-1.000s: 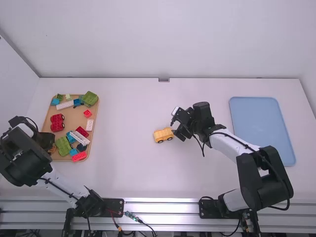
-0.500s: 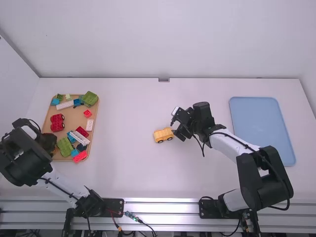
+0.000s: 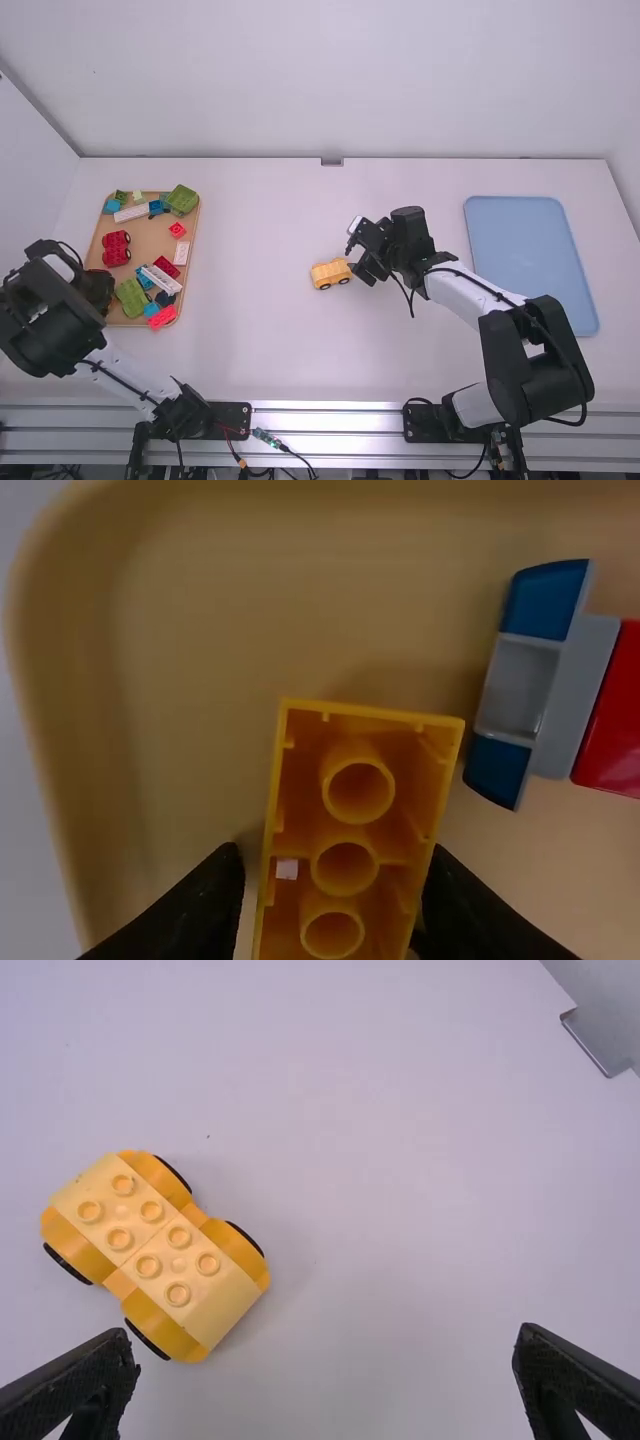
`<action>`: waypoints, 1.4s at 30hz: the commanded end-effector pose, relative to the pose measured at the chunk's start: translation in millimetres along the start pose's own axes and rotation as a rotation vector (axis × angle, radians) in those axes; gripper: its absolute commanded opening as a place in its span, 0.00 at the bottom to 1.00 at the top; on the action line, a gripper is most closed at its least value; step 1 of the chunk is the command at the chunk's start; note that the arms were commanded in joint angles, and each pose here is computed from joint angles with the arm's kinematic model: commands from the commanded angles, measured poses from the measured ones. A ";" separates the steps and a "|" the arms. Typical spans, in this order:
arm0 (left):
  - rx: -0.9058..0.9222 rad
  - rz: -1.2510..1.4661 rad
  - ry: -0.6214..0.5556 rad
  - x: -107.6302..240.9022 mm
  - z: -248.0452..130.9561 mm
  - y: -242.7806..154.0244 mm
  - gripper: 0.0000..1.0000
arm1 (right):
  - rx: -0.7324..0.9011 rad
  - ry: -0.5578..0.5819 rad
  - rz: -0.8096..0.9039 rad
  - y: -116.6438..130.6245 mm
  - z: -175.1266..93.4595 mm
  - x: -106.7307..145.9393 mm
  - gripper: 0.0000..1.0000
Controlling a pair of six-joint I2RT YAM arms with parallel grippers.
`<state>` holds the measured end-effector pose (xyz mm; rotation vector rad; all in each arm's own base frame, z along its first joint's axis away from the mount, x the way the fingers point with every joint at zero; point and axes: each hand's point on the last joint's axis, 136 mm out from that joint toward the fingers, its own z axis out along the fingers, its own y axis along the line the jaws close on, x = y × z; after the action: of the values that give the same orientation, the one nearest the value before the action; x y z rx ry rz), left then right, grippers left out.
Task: Assemble lego blocks to make yellow taxi
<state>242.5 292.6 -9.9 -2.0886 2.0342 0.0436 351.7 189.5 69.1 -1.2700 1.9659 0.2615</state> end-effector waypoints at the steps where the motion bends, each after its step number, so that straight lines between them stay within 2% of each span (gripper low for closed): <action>1: -0.013 0.025 -0.001 1.0 2.5 -0.9 0.46 | 0.018 -0.022 -0.011 -6.5 -4.6 -11.1 0.99; 3: -0.014 0.026 0.000 1.2 2.5 -0.8 0.42 | 0.018 -0.022 -0.011 -6.5 -4.6 -11.0 0.99; 5: -0.028 0.018 -0.008 0.0 2.5 1.6 0.33 | 0.019 -0.021 -0.011 -6.6 -4.6 -10.9 0.99; 9: -0.036 -0.004 -0.011 -0.3 2.4 3.5 0.26 | 0.019 -0.021 -0.011 -6.6 -4.6 -10.9 0.99; 10: -0.034 -0.003 -0.012 -0.5 2.4 3.0 0.20 | 0.018 -0.022 -0.011 -6.5 -4.6 -11.0 0.99; 12: -0.035 -0.004 -0.014 -1.0 2.4 3.0 0.17 | 0.018 -0.022 -0.011 -6.6 -4.7 -11.0 0.99; 15: -0.018 -0.005 -0.001 1.2 2.4 -0.1 0.05 | 0.030 -0.013 -0.011 -8.6 -4.7 -9.5 0.99; 17: 0.003 -0.004 0.017 4.2 2.3 -3.7 0.02 | 0.033 -0.011 -0.011 -9.1 -4.7 -9.1 0.99; 22: 0.072 -0.047 0.043 7.9 -6.8 -16.4 0.02 | 0.041 -0.020 -0.003 -11.1 -4.8 -11.4 0.99; 26: 0.120 0.001 -0.005 3.0 -33.2 -27.5 0.02 | 0.052 -0.052 0.029 -14.6 -5.3 -18.8 0.99; 30: 0.278 0.149 -0.027 9.7 -81.2 -55.4 0.02 | 0.068 -0.092 0.074 -20.1 -6.5 -28.9 0.99; 32: 0.400 0.273 -0.046 20.8 -115.2 -76.7 0.02 | 0.025 -0.124 0.070 -16.1 -8.4 -39.0 0.99; 34: 0.450 0.352 -0.063 30.9 -133.8 -86.7 0.02 | -0.005 -0.142 0.070 -13.6 -10.2 -46.5 0.99; 37: 0.549 0.527 -0.074 63.2 -170.1 -104.9 0.02 | -0.049 -0.182 0.100 -12.4 -15.0 -63.0 0.99; 38: 0.628 0.648 -0.065 87.0 -188.7 -117.4 0.02 | -0.061 -0.209 0.124 -14.2 -17.9 -72.7 0.99; 39: 0.638 0.661 -0.063 90.1 -190.9 -118.9 0.02 | -0.066 -0.216 0.127 -14.2 -18.7 -75.1 0.99; 42: 0.846 0.922 -0.031 156.4 -237.3 -141.9 0.02 | -0.149 -0.295 0.148 -10.0 -29.3 -100.8 0.99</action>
<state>346.1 148.9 184.1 -0.9448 2.2200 -0.3929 369.8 224.0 129.6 -1.1224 1.8824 0.5070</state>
